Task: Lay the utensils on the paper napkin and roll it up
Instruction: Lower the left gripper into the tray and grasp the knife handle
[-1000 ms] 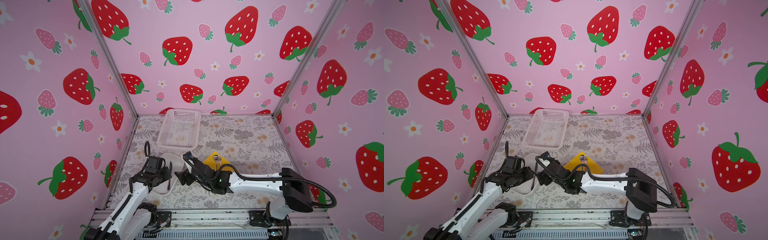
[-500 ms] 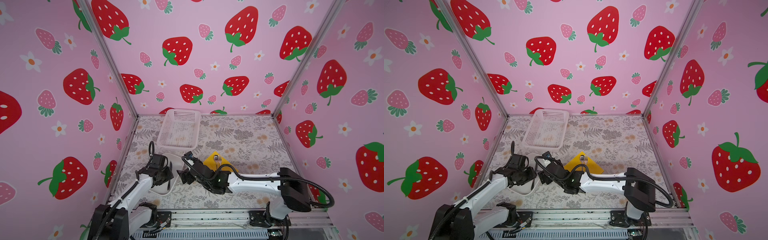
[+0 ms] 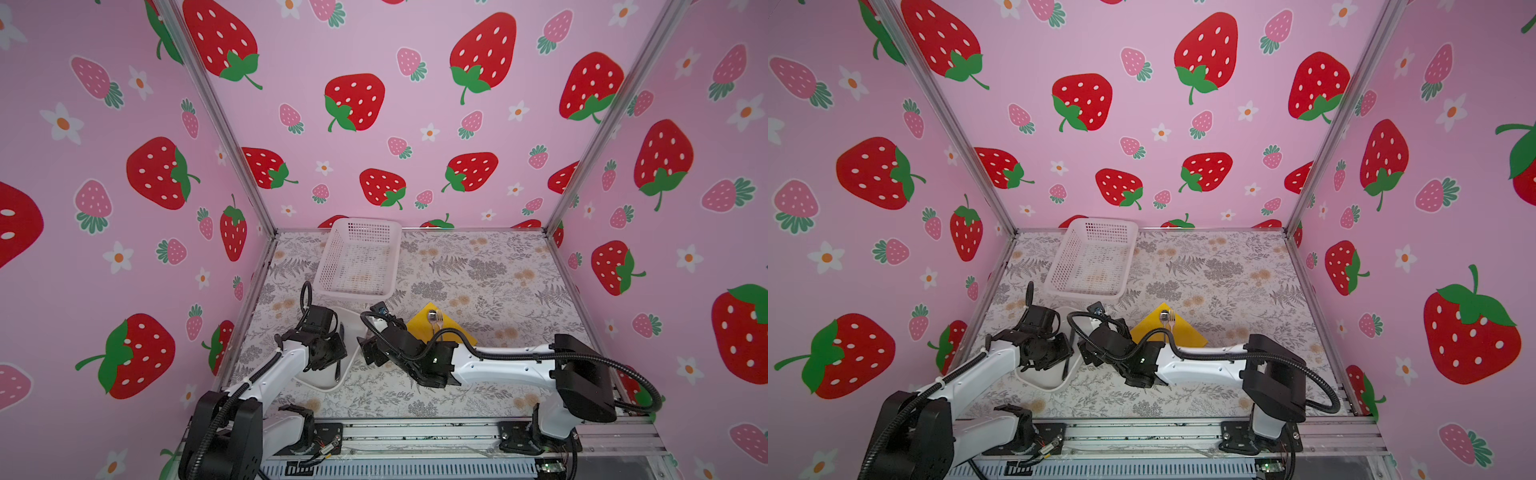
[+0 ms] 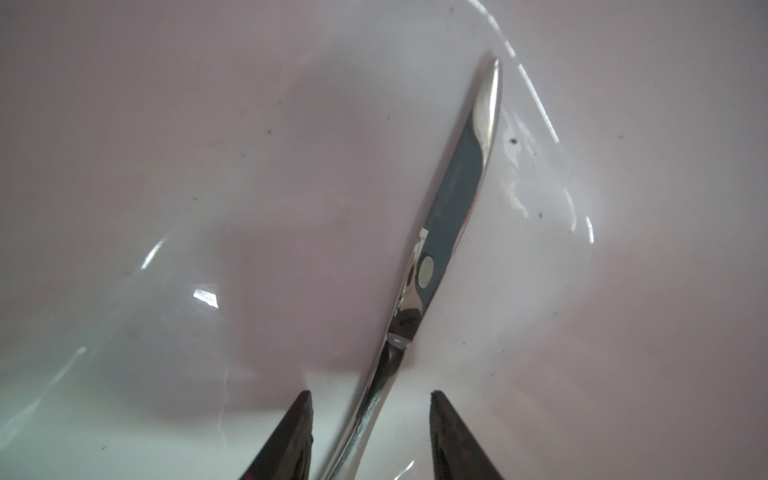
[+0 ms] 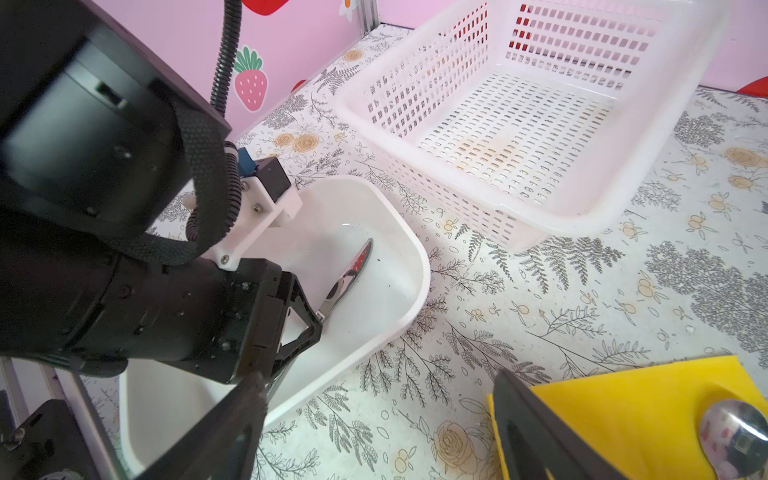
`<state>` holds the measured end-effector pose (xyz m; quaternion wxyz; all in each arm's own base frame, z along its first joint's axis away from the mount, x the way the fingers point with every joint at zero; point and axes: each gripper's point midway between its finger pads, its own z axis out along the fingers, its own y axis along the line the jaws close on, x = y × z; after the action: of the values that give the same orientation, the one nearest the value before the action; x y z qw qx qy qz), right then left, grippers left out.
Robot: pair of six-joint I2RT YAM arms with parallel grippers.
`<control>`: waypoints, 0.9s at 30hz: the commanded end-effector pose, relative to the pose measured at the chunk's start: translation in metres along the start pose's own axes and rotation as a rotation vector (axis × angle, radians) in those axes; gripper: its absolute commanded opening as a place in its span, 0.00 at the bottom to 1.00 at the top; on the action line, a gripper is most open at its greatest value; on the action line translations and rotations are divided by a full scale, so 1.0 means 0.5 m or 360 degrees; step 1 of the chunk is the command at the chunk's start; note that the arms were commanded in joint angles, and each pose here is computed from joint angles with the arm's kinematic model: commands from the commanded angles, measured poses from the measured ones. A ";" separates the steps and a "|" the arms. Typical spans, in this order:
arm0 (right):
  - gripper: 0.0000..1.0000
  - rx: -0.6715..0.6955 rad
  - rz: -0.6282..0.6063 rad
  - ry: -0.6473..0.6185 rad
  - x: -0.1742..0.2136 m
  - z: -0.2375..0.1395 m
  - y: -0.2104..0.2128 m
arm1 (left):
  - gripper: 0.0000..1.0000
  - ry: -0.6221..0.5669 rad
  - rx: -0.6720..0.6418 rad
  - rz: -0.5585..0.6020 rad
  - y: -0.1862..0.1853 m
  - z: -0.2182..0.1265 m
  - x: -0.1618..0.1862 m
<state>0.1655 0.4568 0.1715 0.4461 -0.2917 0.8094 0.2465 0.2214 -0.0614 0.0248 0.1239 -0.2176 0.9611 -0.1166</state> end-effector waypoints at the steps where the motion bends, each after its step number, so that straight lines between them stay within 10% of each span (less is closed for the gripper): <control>1: 0.87 0.0000 0.0064 -0.0028 -0.028 -0.016 0.001 | 0.45 0.0065 -0.0065 0.0024 0.019 0.012 0.017; 27: 0.86 0.0158 0.0611 0.0039 0.010 0.039 -0.064 | 0.27 0.0116 -0.0134 0.0101 0.016 0.029 0.021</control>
<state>0.1955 0.4431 0.1425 0.4010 -0.1362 0.8661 0.2657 0.2279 -0.0677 0.0182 0.1163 -0.1871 0.9697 -0.1054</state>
